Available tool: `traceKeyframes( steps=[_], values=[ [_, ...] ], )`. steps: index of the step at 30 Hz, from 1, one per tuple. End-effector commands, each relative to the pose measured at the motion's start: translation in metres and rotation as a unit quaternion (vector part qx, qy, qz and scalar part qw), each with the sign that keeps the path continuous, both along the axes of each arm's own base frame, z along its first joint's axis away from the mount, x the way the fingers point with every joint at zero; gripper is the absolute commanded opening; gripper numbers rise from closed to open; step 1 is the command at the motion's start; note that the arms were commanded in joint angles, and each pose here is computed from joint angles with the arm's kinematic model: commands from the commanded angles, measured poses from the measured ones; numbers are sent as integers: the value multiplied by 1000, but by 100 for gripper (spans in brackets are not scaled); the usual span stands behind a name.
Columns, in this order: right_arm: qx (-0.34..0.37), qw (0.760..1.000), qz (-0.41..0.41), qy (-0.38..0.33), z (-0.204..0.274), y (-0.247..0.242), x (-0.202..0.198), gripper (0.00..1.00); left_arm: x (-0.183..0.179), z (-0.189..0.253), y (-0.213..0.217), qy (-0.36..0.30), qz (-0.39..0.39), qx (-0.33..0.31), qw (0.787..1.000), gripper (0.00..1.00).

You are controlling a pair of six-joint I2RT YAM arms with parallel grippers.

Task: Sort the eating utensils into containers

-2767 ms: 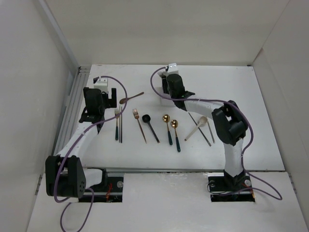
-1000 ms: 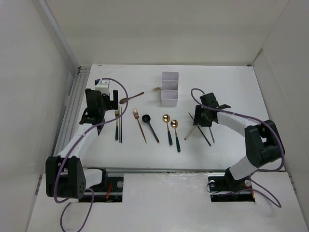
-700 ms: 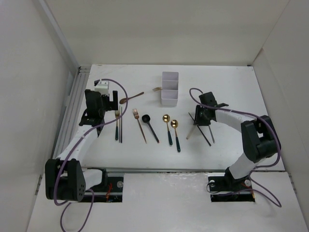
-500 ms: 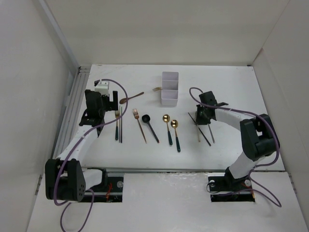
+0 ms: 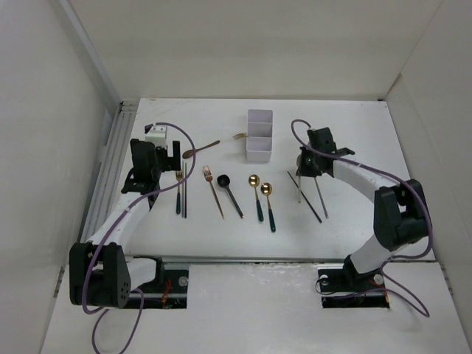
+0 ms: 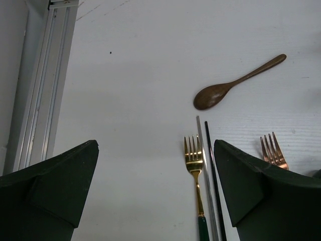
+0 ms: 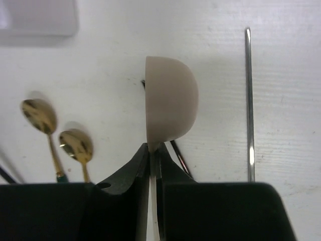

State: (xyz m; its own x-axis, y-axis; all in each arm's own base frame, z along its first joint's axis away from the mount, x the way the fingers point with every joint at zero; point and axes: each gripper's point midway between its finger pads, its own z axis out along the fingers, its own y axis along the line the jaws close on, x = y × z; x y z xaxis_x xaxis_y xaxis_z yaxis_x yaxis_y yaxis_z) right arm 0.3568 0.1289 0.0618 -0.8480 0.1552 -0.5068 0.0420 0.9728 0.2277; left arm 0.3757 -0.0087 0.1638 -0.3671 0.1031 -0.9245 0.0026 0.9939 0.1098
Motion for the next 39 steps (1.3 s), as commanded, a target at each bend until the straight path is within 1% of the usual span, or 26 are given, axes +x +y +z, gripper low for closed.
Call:
traceKeyframes(
  steps=[1,3,4,5,6,7,9,11,12,13,15,16,18,19,20,21,22,23,25,28,31,33,35,36,37,39],
  values=[
    [32,994,45,-96,67,12,25,0,1,15,-2,-28,-4,-5,1000,100],
    [55,973,104,-200,117,28,43,0,1,15,-2,-28,-4,-5,1000,100],
    [75,947,143,-279,157,41,53,0,1,12,-2,-24,-4,-5,1000,100],
    [81,945,151,-278,158,44,51,0,1,12,-2,-24,-4,-5,1000,100],
    [80,918,164,-352,194,49,66,0,2,9,-3,-19,-2,-9,1000,100],
    [79,901,166,-393,218,51,74,0,2,9,-3,-19,-2,-9,1000,100],
    [65,878,175,-441,233,55,97,0,4,10,-4,-20,1,-18,1000,100],
    [69,832,202,-513,275,70,117,0,7,12,-8,-21,3,-41,999,100],
    [72,827,219,-513,261,80,133,0,8,10,-11,-15,0,-48,999,100],
    [76,799,233,-549,277,88,141,0,10,15,-14,-19,-4,-58,998,100],
    [91,760,265,-587,297,104,152,0,13,12,-21,-6,-4,-89,996,100],
    [110,747,269,-598,288,113,164,0,12,12,-22,0,0,-98,995,100],
    [135,714,294,-622,295,127,167,0,15,8,-25,14,14,-126,992,100],
    [158,715,299,-613,273,134,174,0,12,2,-22,27,30,-131,991,100],
    [164,673,307,-653,287,137,168,0,14,0,-19,33,46,-138,989,100],
    [172,655,318,-664,289,141,165,0,15,-5,-12,40,75,-138,987,97],
    [177,648,321,-668,283,143,165,0,12,-12,-10,53,93,-148,983,95],
    [182,650,320,-665,273,145,171,0,9,-17,-8,69,103,-147,981,92],
    [189,664,319,-650,265,148,179,0,6,-28,-7,94,116,-148,978,87],
    [189,668,305,-652,254,150,183,0,1,-39,-6,121,138,-160,970,87],
    [184,675,296,-651,235,149,194,0,0,-43,2,122,165,-154,967,87],
    [184,671,295,-655,233,151,198,0,2,-45,7,123,177,-145,966,87],
    [202,651,298,-668,250,152,191,0,6,-43,9,120,173,-131,969,87],
    [206,630,312,-681,270,156,187,0,6,-43,9,120,173,-131,969,87],
    [209,635,327,-668,270,160,187,0,6,-43,9,121,170,-126,970,87],
    [212,629,352,-660,275,166,184,0,8,-44,9,122,170,-126,970,87]
  ],
)
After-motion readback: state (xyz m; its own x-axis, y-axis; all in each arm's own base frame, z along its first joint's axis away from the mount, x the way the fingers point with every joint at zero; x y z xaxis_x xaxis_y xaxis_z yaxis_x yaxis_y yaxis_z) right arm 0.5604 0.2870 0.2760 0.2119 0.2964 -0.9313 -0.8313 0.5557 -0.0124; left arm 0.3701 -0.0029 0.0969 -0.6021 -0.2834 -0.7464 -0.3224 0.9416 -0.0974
